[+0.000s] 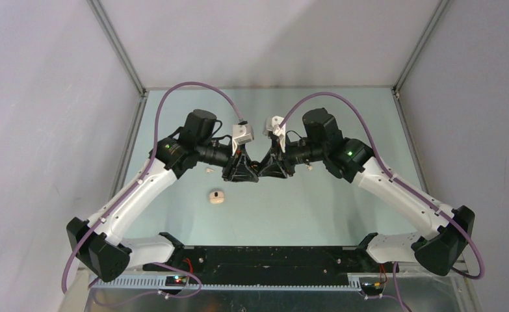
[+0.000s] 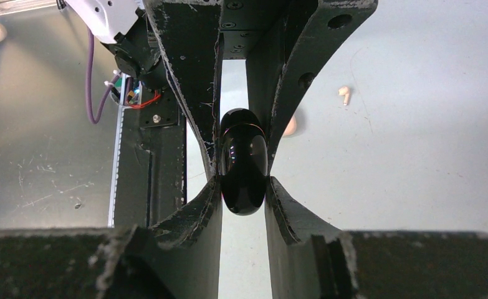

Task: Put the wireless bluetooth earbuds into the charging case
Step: Pass from the right arm to the left

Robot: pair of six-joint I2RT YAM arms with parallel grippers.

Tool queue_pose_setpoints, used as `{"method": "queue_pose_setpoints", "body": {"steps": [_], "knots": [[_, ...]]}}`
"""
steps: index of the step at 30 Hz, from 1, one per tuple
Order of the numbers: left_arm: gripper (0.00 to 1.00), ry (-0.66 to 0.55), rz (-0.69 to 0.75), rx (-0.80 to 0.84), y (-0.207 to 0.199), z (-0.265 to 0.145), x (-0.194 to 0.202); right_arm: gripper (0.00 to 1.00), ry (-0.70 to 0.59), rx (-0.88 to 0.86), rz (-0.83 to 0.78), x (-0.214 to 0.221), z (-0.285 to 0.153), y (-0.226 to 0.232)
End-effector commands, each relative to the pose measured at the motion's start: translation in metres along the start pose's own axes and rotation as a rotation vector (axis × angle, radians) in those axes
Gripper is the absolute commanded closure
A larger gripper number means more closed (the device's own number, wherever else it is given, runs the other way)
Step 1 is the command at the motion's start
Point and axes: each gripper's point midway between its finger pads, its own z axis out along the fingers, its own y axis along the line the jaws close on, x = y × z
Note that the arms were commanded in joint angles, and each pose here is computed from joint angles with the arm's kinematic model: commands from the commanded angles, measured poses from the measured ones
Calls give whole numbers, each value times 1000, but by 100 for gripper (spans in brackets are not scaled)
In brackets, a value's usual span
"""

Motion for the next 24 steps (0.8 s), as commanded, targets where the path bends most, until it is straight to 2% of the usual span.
{"method": "queue_pose_setpoints", "body": {"steps": [1,24], "knots": [[77,-56,66,2,-10,-8,-24,86,-30,-8,-11,-9,0,0],[53,-67,88,62,-25,-12,-25,86,-65,-68,74,-7,-1,-4]]}}
